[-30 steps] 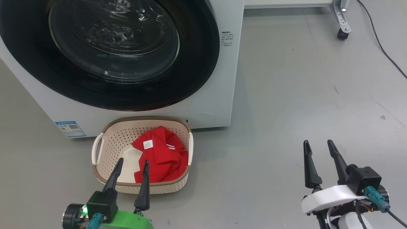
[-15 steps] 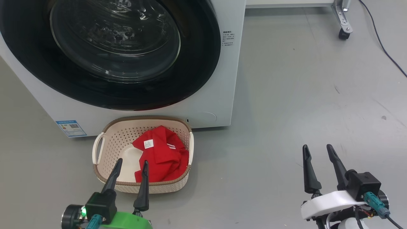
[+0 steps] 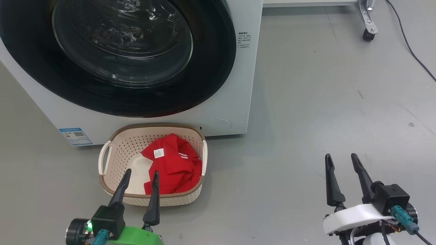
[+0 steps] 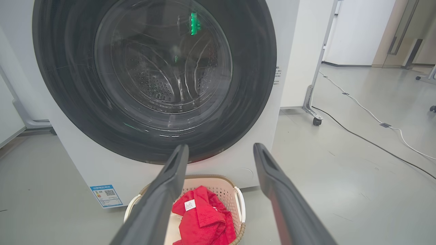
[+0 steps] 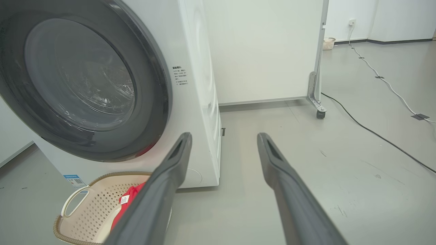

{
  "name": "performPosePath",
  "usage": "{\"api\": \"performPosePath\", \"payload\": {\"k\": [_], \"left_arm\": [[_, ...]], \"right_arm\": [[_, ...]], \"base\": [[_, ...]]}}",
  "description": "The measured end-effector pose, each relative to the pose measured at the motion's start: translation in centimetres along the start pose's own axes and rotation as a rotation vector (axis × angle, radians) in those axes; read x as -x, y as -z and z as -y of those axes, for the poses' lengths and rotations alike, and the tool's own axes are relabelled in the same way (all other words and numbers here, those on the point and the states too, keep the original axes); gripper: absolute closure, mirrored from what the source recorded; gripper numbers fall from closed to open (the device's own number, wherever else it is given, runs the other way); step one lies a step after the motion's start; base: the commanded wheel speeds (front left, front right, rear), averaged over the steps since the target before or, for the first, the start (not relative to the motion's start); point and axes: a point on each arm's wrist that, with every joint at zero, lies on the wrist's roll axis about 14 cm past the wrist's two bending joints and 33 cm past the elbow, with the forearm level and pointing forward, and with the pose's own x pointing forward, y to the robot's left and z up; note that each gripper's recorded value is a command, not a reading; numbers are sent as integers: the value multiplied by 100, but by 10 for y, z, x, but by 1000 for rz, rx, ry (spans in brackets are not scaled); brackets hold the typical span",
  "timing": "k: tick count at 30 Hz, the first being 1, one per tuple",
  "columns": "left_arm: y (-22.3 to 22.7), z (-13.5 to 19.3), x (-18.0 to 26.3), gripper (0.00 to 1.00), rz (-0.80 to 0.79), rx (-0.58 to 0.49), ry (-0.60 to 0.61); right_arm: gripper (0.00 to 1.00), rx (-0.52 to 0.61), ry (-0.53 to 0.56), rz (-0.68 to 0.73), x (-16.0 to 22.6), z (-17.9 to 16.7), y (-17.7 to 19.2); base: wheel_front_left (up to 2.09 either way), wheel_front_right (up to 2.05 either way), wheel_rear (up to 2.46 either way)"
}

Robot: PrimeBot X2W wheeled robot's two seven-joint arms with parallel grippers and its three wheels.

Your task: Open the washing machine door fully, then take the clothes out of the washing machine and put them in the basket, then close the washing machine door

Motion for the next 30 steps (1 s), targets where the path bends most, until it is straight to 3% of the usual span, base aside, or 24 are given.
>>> {"api": "performPosePath", "payload": {"k": [8,9,14,21,30], "left_arm": [[0,0,0,0,0,1,0],[0,1,0,100,0,1,3],[18,0,6,100,-60,3,-4],[22,1,11,100,-73,63,-9],[20,-6,11,100,-80,209,-44]], "right_arm": [[0,5,-2,-5,0,0,2],[100,5,0,-3,0,0,1],[100,-5,22,-67,10,4,21],[100,-61,39,-66,12,6,21],[100,-199,83,-65,14,14,19]], "base": [[0,0,0],[0,0,0],[0,0,0],[0,0,0],[0,0,0]]}}
